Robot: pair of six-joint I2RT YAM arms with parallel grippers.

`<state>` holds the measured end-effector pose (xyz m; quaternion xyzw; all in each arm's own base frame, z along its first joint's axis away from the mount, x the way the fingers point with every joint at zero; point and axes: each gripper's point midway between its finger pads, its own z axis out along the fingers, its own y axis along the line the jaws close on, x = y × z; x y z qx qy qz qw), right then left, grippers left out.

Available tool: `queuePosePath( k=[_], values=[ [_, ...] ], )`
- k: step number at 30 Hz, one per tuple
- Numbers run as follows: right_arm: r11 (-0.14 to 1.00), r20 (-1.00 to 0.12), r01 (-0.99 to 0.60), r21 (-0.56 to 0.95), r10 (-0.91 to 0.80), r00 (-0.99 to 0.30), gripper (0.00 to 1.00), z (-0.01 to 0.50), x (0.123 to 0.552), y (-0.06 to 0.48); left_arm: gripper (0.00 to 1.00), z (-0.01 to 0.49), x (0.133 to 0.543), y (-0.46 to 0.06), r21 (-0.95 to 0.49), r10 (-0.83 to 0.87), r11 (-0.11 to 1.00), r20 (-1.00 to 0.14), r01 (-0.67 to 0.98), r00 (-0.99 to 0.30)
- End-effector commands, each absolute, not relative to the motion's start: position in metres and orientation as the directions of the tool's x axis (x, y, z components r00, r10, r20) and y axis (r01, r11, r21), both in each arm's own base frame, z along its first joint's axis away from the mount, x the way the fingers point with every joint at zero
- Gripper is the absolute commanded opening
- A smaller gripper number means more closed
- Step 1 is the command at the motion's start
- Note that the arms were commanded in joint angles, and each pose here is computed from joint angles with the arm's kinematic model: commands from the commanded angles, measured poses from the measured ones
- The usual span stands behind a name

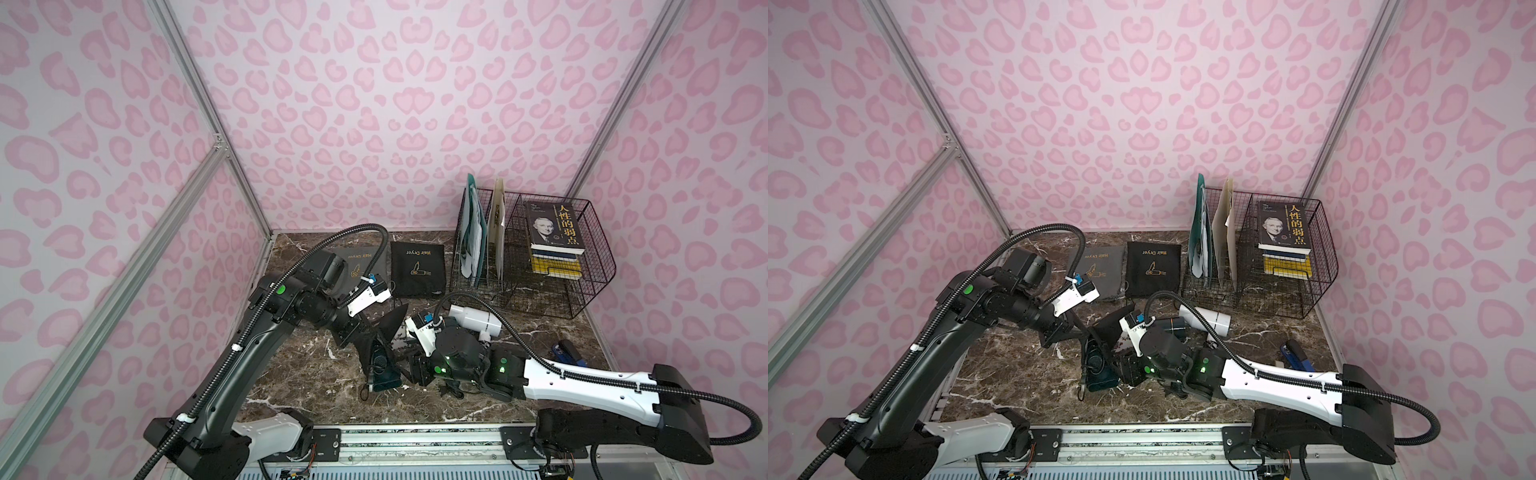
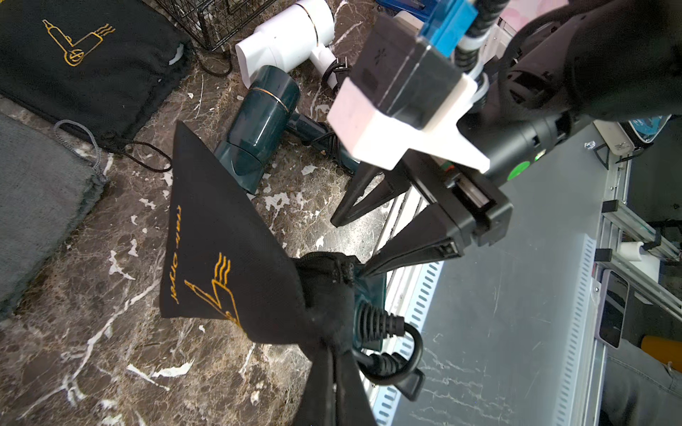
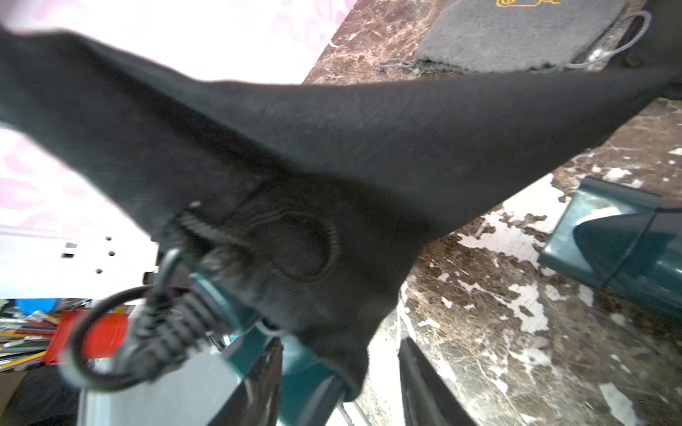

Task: Pack away hair dryers
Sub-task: Place the hair dryer in the drawstring bag.

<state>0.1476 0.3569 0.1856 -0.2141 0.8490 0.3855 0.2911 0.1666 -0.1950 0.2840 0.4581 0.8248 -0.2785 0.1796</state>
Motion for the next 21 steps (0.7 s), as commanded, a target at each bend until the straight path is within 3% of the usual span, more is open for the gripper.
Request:
queuePosePath(
  k=[1, 14, 21],
  values=[
    [0.617, -0.689, -0.600, 0.509, -0.126, -0.714, 0.53, 0.189, 0.155, 0.361, 0.02, 0.294, 0.163, -0.201, -0.323, 0.637, 0.392, -0.580, 0.861, -0.508],
    [0.577, -0.695, -0.633, 0.517, -0.149, -0.704, 0.54, 0.193, 0.142, 0.371, 0.02, 0.294, 0.162, -0.202, -0.329, 0.636, 0.390, -0.579, 0.860, -0.510],
    [0.614, -0.698, -0.619, 0.489, -0.150, -0.701, 0.54, 0.182, 0.149, 0.370, 0.02, 0.296, 0.161, -0.203, -0.336, 0.632, 0.383, -0.584, 0.860, -0.509]
  ],
)
